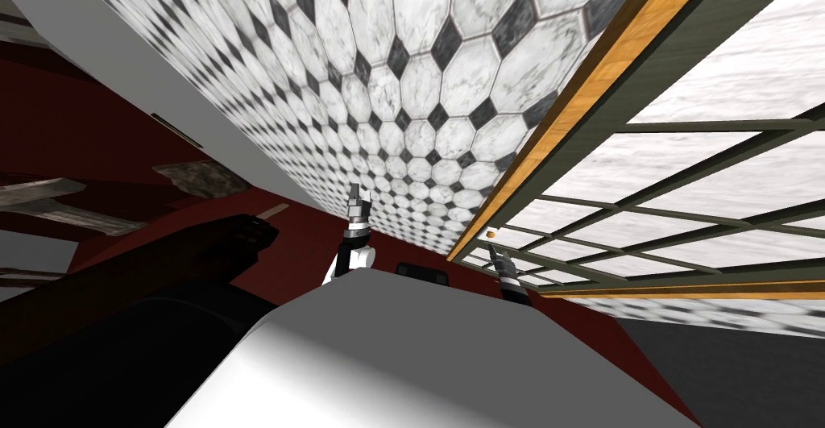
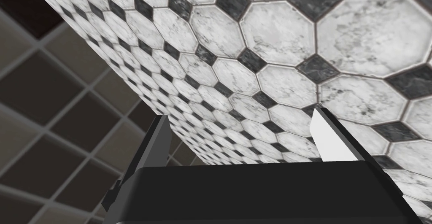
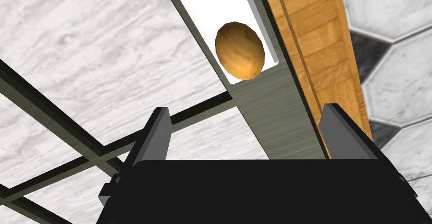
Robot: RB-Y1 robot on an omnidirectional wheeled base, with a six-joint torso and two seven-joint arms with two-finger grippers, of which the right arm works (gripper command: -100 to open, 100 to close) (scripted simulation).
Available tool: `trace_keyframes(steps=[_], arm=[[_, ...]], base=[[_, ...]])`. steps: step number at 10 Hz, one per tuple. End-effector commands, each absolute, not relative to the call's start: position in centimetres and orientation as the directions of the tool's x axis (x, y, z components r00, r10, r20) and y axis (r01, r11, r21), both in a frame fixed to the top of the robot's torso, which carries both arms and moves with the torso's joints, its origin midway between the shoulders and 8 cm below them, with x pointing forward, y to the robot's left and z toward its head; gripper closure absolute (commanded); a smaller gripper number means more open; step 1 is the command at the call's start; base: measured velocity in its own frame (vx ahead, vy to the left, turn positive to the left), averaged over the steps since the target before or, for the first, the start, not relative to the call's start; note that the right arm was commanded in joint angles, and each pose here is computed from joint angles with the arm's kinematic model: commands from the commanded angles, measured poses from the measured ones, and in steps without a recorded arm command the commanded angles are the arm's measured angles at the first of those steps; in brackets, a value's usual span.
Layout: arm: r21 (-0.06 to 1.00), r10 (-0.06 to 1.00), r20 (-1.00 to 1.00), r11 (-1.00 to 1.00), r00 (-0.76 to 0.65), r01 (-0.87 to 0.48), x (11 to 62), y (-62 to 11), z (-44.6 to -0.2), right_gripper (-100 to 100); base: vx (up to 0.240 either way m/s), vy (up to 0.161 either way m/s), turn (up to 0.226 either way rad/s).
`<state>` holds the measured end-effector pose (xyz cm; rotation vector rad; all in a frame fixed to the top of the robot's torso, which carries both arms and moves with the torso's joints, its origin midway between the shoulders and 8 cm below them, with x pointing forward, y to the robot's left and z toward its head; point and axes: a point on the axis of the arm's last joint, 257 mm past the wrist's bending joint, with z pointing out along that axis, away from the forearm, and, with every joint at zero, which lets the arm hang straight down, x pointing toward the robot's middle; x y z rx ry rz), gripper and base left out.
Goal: Pull the door open
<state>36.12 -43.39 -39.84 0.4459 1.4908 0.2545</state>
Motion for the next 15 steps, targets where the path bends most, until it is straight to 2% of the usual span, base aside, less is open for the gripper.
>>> trace_keyframes(steps=[1,2,12,14,15], arm=[[0.378,0.373,-0.925,0.919,0.065,0.109,35.5,-43.7,-39.8,-100],[0.372,0.367,-0.928,0.922,0.064,0.11,35.5,-43.7,-39.8,-100],[0.05,0.05,-0.999,0.994,0.009,0.102,32.2,-45.3,-40.0,-100],[0.005,0.005,-1.0,0.995,0.001,0.098,31.6,-45.5,-40.0,-100],[0.023,0.023,-1.0,0.995,0.003,0.1,31.9,-45.4,-40.0,-100]], base=[[0.005,0.039,-0.035],[0.003,0.028,-0.02],[0.0,0.035,-0.031],[-0.002,0.03,-0.023],[-0.001,0.014,-0.006]])
